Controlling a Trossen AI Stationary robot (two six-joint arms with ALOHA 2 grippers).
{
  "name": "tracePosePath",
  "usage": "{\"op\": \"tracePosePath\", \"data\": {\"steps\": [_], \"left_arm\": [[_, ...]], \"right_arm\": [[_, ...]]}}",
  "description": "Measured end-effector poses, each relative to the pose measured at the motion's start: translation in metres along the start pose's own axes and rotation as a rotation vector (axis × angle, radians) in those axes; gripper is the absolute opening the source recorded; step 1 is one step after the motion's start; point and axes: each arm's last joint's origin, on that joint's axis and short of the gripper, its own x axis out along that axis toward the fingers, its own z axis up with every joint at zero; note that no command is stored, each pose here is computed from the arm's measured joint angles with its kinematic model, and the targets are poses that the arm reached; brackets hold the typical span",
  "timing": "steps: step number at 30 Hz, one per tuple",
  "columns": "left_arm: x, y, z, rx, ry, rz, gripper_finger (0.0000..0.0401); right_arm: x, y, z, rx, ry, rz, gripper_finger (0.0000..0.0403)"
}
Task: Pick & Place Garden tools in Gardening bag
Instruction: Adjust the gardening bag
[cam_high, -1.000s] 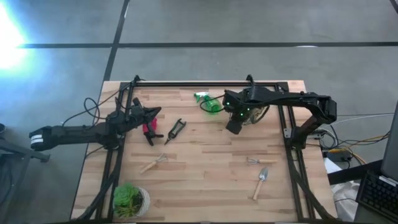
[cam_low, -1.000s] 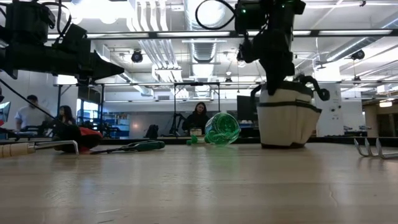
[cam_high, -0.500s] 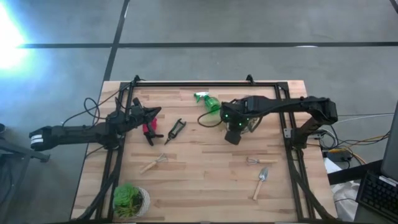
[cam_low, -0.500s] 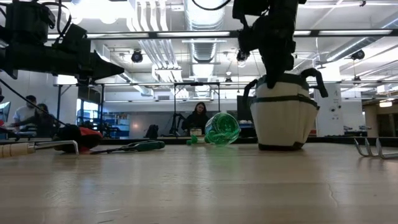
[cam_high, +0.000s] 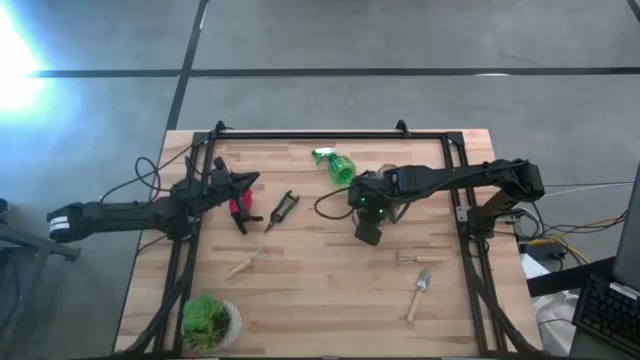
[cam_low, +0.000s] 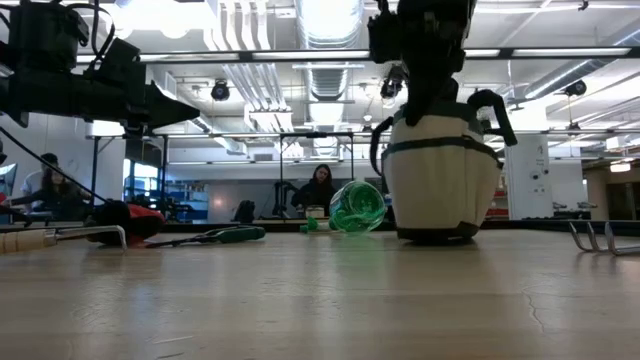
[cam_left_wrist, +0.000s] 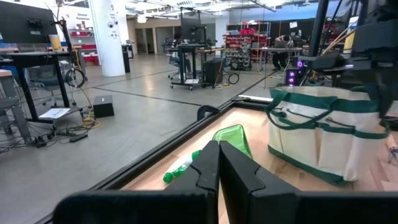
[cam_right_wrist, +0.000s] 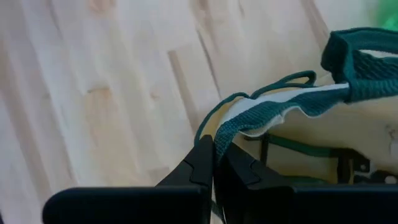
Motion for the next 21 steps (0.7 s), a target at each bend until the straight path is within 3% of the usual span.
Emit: {"op": "tracePosePath", "data": {"steps": [13,21], "left_arm": [[0.000,0.000,0.000,0.001,0.003,0.000,0.0014],[0.000,0.000,-0.001,0.002,0.008,0.000,0.0014]], "right_arm": [[0.040,0.031,0.002,-0.070,0.031,0.105,0.0008],[0.025,0.054,0.008,-0.130,-0.017,0.152,0.0008]]}}
